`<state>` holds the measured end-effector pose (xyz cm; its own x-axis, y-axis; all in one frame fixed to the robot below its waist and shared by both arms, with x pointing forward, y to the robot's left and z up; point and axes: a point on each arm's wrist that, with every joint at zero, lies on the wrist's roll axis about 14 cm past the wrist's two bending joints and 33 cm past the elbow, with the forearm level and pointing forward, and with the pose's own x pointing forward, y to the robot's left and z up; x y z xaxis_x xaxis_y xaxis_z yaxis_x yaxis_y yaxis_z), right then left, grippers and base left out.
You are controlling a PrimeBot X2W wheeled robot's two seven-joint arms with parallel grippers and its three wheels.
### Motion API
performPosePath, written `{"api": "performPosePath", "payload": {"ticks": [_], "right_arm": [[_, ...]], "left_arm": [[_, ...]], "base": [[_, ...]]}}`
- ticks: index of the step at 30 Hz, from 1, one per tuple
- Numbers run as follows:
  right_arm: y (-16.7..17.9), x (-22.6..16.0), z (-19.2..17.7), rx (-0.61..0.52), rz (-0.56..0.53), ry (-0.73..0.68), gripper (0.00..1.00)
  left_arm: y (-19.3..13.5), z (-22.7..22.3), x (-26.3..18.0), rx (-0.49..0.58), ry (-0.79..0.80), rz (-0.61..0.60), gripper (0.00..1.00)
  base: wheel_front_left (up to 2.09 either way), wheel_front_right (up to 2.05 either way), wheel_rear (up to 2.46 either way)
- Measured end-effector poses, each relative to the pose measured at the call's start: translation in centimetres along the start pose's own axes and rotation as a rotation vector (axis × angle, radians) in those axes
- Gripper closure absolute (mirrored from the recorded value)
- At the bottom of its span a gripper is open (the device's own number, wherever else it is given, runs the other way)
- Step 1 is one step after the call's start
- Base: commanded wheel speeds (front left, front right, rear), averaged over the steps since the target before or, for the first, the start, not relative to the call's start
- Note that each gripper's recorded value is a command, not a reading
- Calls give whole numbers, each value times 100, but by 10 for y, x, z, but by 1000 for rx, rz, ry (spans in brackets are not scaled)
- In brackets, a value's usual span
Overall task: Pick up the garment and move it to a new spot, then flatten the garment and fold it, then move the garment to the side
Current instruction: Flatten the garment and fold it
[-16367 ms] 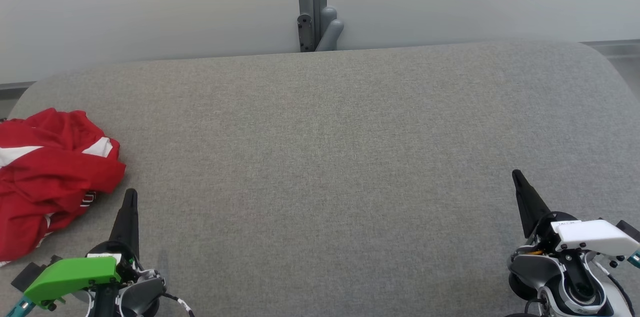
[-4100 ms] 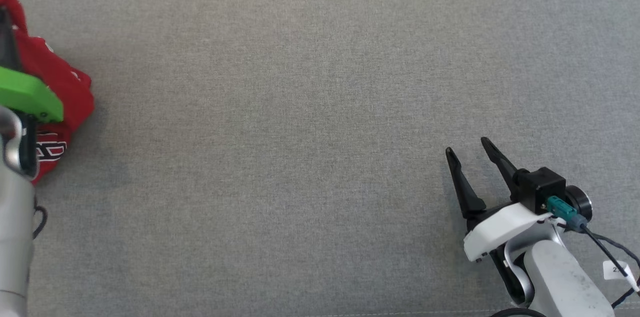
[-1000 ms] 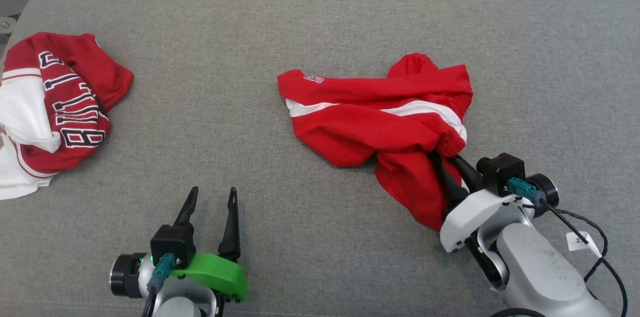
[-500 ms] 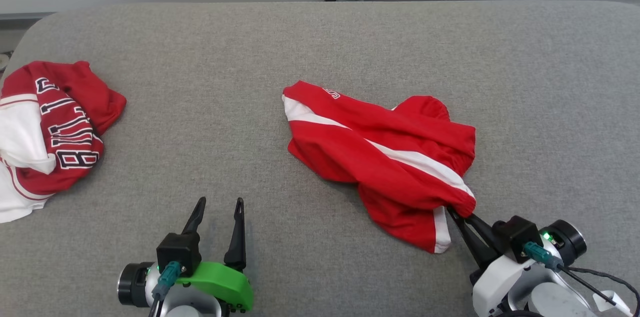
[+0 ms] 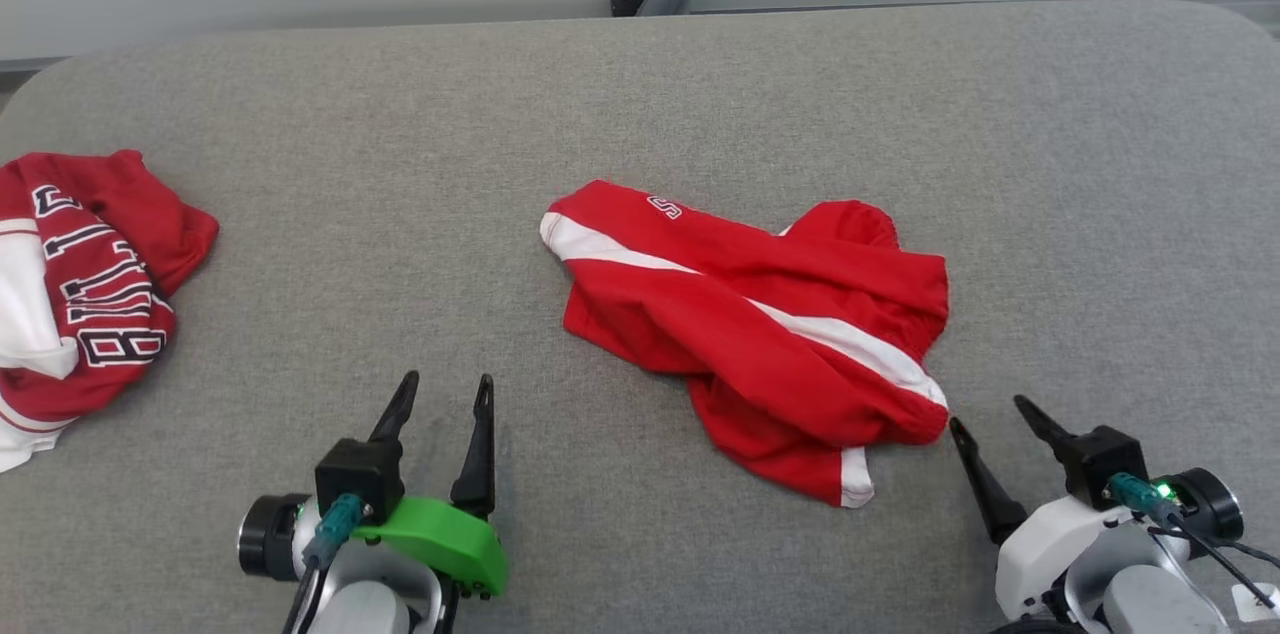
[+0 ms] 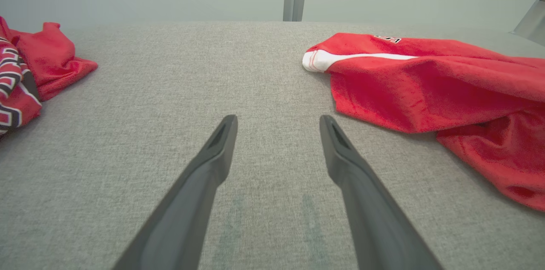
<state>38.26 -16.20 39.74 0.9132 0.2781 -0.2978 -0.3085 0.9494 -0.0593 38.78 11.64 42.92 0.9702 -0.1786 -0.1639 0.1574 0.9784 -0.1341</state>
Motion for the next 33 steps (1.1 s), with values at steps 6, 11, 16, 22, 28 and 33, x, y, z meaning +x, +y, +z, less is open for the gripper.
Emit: {"api": "performPosePath", "payload": {"ticks": [6,11,16,22,28,33], "right_arm": [[-34,-8,5,12,-119,-26,0],[-38,-6,13,25,-145,-54,0],[-41,-5,10,42,-162,-48,0],[-56,-10,-3,62,-211,-15,0],[-55,-10,-3,72,-218,-17,0],[-57,-9,1,81,-228,-29,0]], "left_arm": [[-19,11,34,-37,-11,-80,0],[-39,-1,61,-64,55,-158,0],[-53,-39,72,-81,186,-198,0],[-82,-48,91,-87,204,-283,0],[-85,-49,96,-57,203,-277,100],[-79,-35,101,-61,156,-249,100]], "base": [[0,0,0],[0,0,0],[0,0,0],[0,0,0],[0,0,0],[0,0,0]]}}
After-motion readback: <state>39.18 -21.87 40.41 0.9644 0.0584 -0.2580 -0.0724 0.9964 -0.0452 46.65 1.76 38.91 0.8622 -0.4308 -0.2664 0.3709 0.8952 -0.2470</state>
